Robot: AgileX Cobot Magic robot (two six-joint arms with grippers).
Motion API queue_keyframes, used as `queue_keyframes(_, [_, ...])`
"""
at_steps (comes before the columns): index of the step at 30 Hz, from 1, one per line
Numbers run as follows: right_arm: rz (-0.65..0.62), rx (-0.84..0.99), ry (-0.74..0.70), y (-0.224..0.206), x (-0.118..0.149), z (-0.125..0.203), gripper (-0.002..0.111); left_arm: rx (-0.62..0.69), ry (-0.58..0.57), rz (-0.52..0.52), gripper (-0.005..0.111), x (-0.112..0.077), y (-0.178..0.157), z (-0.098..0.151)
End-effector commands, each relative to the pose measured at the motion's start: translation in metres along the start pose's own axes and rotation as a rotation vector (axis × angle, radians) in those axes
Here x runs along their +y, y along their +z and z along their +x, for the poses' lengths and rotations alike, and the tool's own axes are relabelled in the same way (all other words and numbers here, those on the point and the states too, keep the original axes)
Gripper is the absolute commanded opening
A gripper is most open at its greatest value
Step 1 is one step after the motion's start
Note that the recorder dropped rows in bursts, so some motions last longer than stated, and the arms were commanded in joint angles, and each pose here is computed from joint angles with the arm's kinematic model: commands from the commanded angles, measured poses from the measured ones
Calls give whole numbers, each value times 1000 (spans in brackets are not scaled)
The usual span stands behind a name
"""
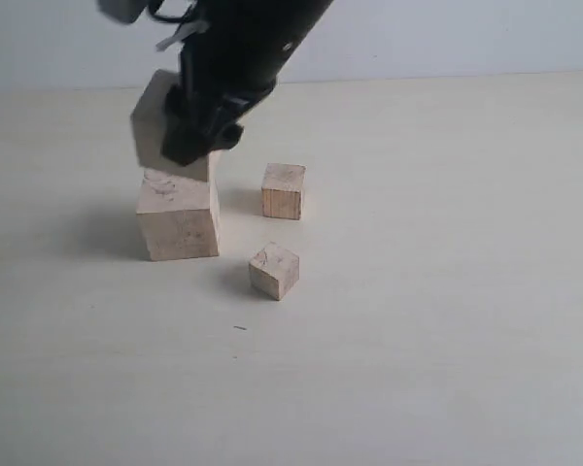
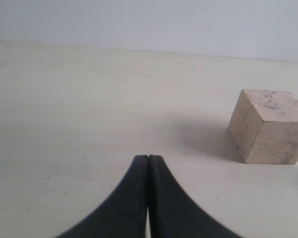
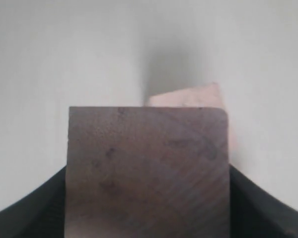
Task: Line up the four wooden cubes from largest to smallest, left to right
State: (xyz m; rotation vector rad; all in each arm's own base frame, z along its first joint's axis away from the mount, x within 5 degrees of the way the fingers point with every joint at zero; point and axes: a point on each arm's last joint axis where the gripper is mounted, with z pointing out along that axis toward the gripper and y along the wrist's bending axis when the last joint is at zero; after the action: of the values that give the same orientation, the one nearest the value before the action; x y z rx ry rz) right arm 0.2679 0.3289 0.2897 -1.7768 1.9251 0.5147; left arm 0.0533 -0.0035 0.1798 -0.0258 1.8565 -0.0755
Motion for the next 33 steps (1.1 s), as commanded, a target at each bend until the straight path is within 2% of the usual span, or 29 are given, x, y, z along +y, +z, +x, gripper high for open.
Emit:
queue_keyframes(1, [88,-18,62,-19,-43,25,0,-19,2,-1,0,0,-1,-1])
queue_keyframes(4, [110,0,103,-13,-63,41,0,-19,2,-1,0,0,-1,-1])
queue_keyframes(8, [78,42,22,8,-72,53,0,-19,2,-1,0,0,-1,-1])
queue_keyframes(13, [-22,40,-146,41,-72,63,0,-19,2,-1,0,0,-1,-1])
queue_keyframes(20, [-88,74,-210,72,-75,78,0,-19,2,-1,0,0,-1,-1])
queue_keyframes(24, [-169,20,-281,84,-70,80,0,-19,2,-1,0,0,-1,-1])
queue_keyframes(33, [-140,-13,-314,85,-73,78,0,-19,2,-1,0,0,-1,-1])
